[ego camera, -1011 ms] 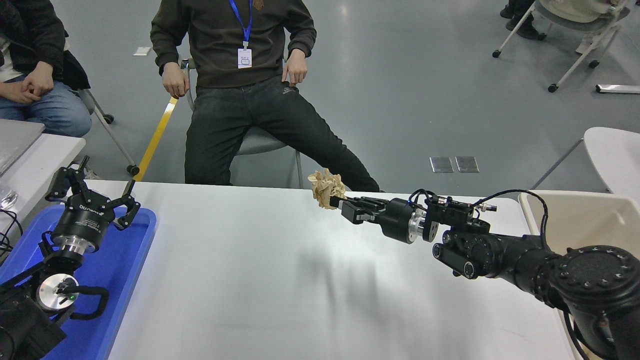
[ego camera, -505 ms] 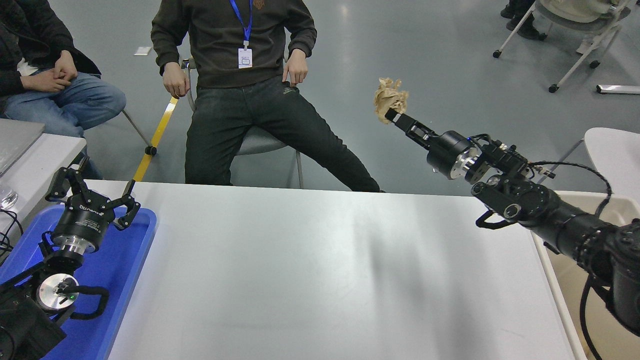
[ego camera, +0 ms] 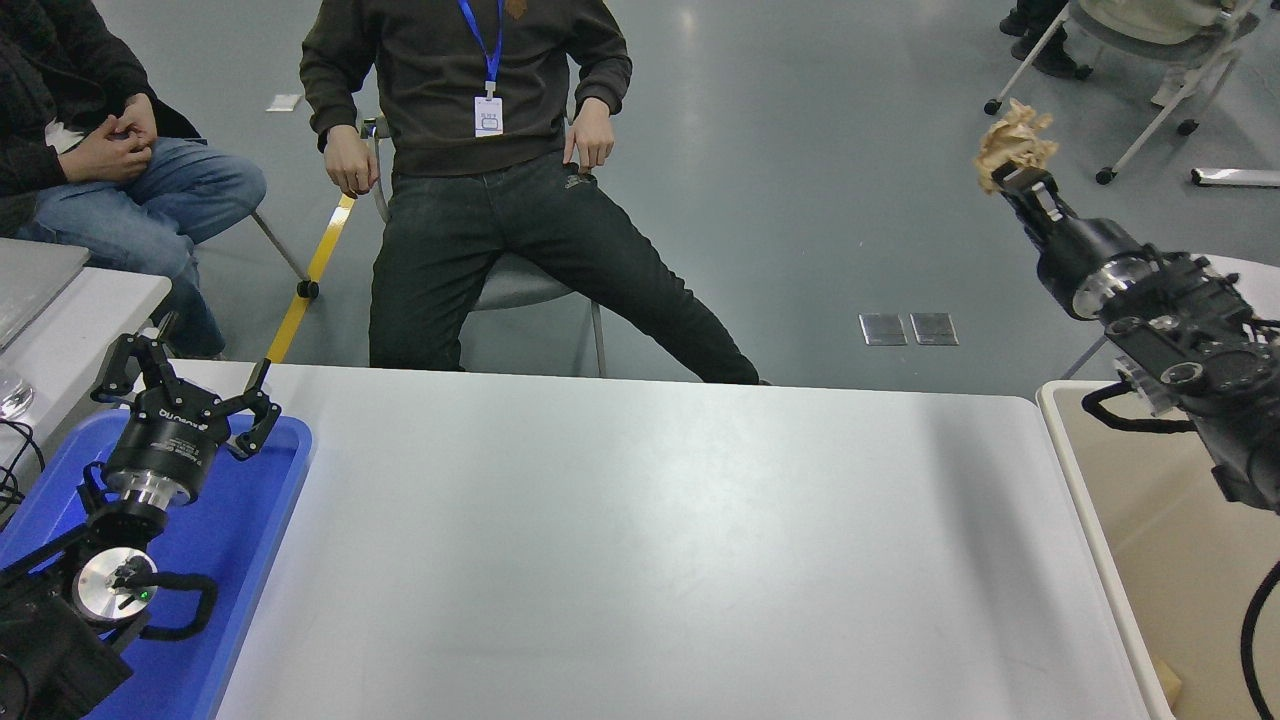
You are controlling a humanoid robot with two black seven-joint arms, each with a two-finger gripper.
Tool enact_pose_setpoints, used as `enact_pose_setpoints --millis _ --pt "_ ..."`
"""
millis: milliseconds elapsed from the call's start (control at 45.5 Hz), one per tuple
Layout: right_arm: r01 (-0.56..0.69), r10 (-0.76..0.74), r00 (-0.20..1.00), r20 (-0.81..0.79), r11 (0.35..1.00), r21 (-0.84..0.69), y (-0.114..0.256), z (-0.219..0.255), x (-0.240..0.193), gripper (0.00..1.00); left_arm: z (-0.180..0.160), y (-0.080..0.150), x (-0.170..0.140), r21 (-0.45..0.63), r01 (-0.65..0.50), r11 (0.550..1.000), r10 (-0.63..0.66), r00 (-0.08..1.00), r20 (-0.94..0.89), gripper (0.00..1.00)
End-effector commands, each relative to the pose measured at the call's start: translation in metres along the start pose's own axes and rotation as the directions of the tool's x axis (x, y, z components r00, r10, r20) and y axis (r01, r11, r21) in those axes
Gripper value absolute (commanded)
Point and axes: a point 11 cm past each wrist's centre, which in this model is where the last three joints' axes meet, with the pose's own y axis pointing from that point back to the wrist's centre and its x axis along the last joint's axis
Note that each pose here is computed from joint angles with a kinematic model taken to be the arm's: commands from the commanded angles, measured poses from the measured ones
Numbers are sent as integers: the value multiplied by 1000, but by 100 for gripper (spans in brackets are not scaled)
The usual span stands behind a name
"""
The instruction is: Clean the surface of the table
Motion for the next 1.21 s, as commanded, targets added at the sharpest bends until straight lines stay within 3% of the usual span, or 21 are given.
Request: enact_pose_setpoints --millis 0,308,527,879,1187 --pt "-115 114 993 -17 974 -198 21 52 46 0 0 0 0 0 0 1000 0 1000 0 100" --pt "-212 218 975 -45 853 -477 71 131 84 0 0 0 0 1 1 1000 -1 1000 -1 100" --pt "-230 224 971 -85 775 -588 103 170 86 0 0 0 0 1 1 1000 -1 1000 -1 100" --pt "-205 156 979 -134 670 -713 161 230 63 0 0 0 0 -1 0 1000 0 1000 0 100" --pt "-138 96 990 -99 652 -746 176 246 25 0 0 1 0 0 -1 1000 1 1000 0 100"
